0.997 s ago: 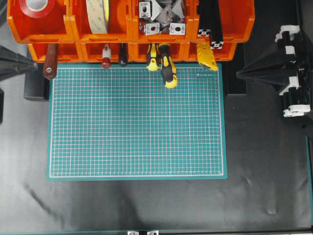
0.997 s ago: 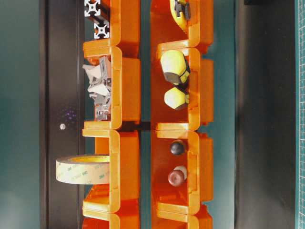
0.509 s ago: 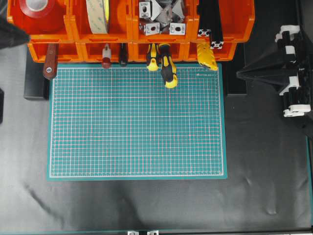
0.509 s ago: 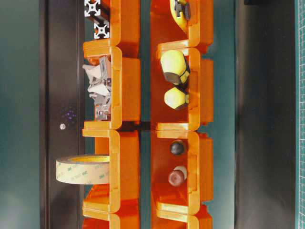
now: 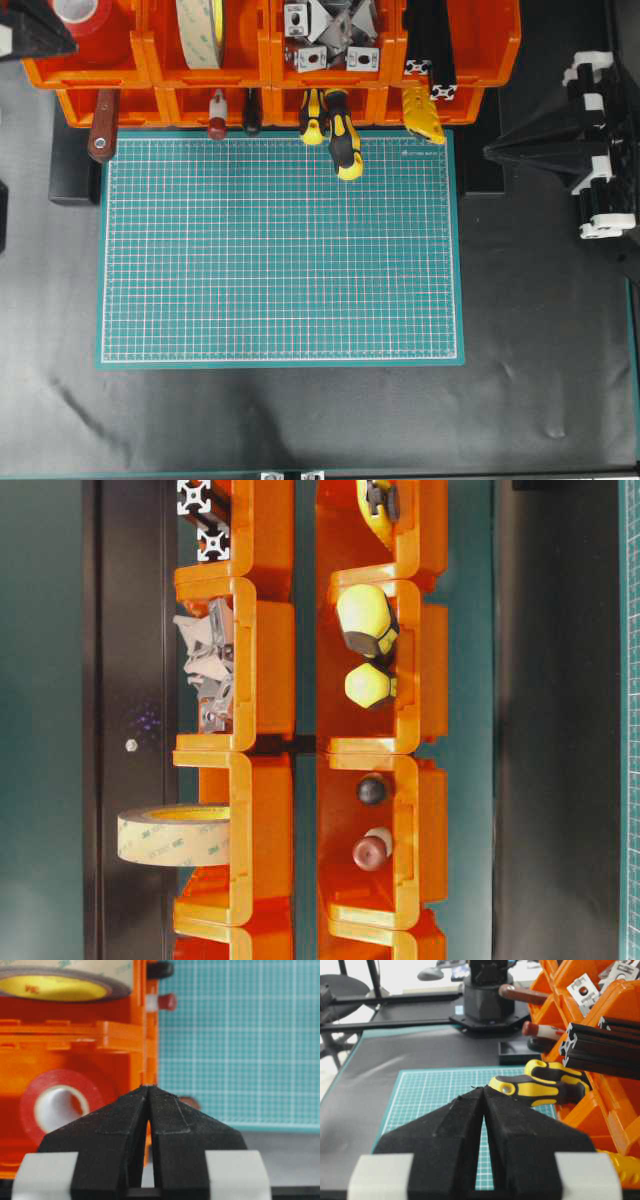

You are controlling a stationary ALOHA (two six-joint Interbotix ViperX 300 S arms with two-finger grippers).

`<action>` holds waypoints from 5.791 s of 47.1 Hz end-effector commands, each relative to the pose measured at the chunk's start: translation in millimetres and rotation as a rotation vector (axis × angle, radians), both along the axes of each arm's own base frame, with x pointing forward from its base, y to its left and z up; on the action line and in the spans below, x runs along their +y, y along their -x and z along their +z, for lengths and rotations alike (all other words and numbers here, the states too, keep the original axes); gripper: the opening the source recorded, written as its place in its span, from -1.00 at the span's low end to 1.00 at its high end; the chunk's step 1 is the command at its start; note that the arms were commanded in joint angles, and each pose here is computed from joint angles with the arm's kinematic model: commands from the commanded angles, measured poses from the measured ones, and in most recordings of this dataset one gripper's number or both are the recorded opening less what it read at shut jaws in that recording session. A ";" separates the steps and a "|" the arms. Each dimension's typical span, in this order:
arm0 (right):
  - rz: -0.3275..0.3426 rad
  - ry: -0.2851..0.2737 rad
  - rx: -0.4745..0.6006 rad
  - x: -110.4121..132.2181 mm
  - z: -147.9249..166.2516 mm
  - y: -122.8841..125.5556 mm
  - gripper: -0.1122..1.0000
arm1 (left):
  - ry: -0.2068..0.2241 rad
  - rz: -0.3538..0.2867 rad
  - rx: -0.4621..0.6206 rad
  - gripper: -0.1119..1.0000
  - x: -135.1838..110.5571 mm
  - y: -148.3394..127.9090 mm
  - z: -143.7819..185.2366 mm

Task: Pick vinyl tape from container rack with left arm.
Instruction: 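Move the left gripper up to the red vinyl tape in the top-left bin, then close the left gripper on the red tape roll's rim and lift it out, then carry the red tape roll with the left gripper onto the green mat, then open the left gripper to release the tape roll on the mat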

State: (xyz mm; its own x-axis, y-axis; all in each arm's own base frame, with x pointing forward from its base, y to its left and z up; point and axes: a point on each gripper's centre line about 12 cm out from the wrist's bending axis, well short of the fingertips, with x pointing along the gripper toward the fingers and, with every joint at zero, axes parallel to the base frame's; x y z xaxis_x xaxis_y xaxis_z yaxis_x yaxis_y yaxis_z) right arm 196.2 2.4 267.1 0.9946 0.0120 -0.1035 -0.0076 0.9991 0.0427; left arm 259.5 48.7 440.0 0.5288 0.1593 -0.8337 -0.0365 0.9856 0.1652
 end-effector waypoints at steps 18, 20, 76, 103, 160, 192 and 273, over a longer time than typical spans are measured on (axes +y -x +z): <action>0.001 -0.004 -0.054 0.2 17.5 1.0 -0.78 | 0.003 0.033 0.130 0.76 17.4 -3.4 -8.3; 0.001 -0.004 -0.054 0.2 17.6 1.3 -0.78 | 0.007 0.044 0.139 0.74 19.6 -2.1 -9.6; 0.001 -0.004 -0.054 0.2 17.8 1.8 -0.78 | 0.016 0.083 0.184 0.50 35.1 -8.5 -48.4; 0.001 -0.004 -0.058 0.2 19.6 4.5 -0.78 | -0.034 0.046 0.092 -0.44 36.1 -2.6 -4.8; 0.001 -0.004 -0.058 0.1 27.8 16.7 -0.78 | 0.161 -0.251 -0.205 -0.44 -136.8 -97.4 -59.2; 0.001 -0.005 -0.057 0.1 27.8 17.2 -0.78 | 0.135 -0.234 0.038 -0.44 -149.1 -146.6 -202.6; 0.001 -0.005 -0.055 0.1 27.2 17.2 -0.78 | 0.139 -0.201 0.065 0.80 -132.7 -132.1 -241.7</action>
